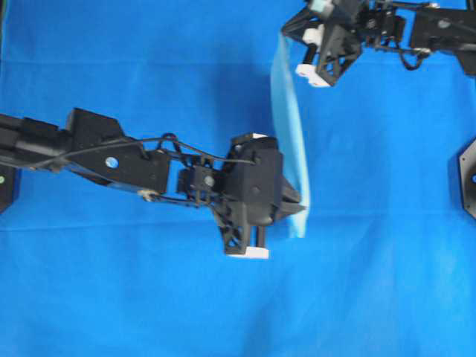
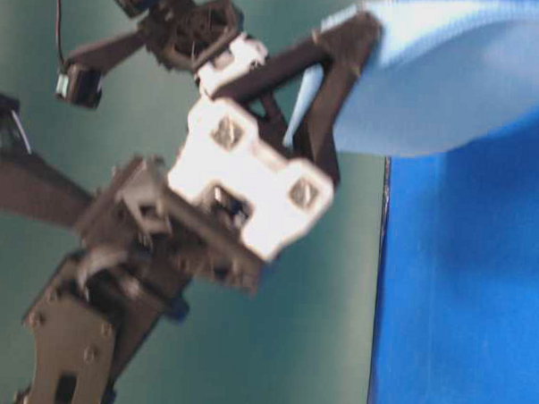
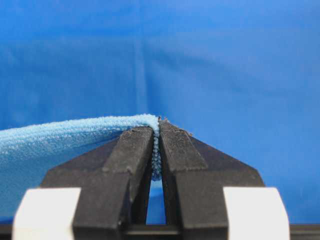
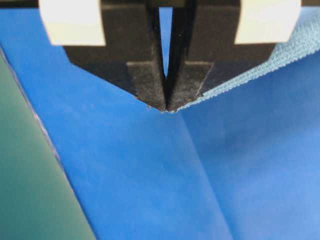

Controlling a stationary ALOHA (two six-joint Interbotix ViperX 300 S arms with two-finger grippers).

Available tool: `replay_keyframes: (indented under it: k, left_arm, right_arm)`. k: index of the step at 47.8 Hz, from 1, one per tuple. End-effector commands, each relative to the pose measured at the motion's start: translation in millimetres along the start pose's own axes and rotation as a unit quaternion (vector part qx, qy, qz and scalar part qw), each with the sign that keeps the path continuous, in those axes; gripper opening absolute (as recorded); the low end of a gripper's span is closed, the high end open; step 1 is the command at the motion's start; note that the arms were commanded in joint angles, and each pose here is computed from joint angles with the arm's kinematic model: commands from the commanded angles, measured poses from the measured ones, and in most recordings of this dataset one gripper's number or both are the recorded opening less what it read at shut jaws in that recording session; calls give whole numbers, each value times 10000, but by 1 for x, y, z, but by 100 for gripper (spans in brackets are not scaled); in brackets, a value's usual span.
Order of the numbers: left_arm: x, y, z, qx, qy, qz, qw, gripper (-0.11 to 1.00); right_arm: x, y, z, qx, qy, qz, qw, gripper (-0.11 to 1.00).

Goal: Fold the light blue towel.
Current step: 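Lift the strip and rotate it vertical, laying it down lengthwise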

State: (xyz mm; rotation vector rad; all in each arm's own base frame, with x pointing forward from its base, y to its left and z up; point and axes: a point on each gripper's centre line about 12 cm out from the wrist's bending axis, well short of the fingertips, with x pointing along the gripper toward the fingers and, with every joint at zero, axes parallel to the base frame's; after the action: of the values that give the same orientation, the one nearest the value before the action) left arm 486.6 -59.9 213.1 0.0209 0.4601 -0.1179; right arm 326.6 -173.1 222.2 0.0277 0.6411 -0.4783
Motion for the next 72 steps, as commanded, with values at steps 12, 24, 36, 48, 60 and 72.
replay_keyframes:
  k: [12, 24, 36, 48, 60, 72]
  left_arm:
    - [33, -10, 42, 181, -568, -79, 9982, 2]
    - [42, -10, 40, 350, -546, -70, 9979, 2]
    - [34, -15, 20, 371, -325, -116, 9987, 2]
    - [14, -24, -19, 360, -134, -207, 9990, 2]
    - [-10, -37, -59, 140, 211, -346, 9991, 2]
    - [-22, -35, -75, -5, 408, -334, 9986, 2]
  right_arm:
    - [-41, -18, -15, 184, -190, -238, 9994, 1]
    - [-54, -21, -25, 224, -201, -297, 9991, 1]
    - [-38, -20, -26, 217, -47, -265, 9994, 1]
    - [2, -11, -22, 177, -34, -20, 9998, 1]
    - [39, 5, -8, 92, -131, 240, 9996, 1]
    - [47, 7, -9, 101, -86, 267, 9996, 1]
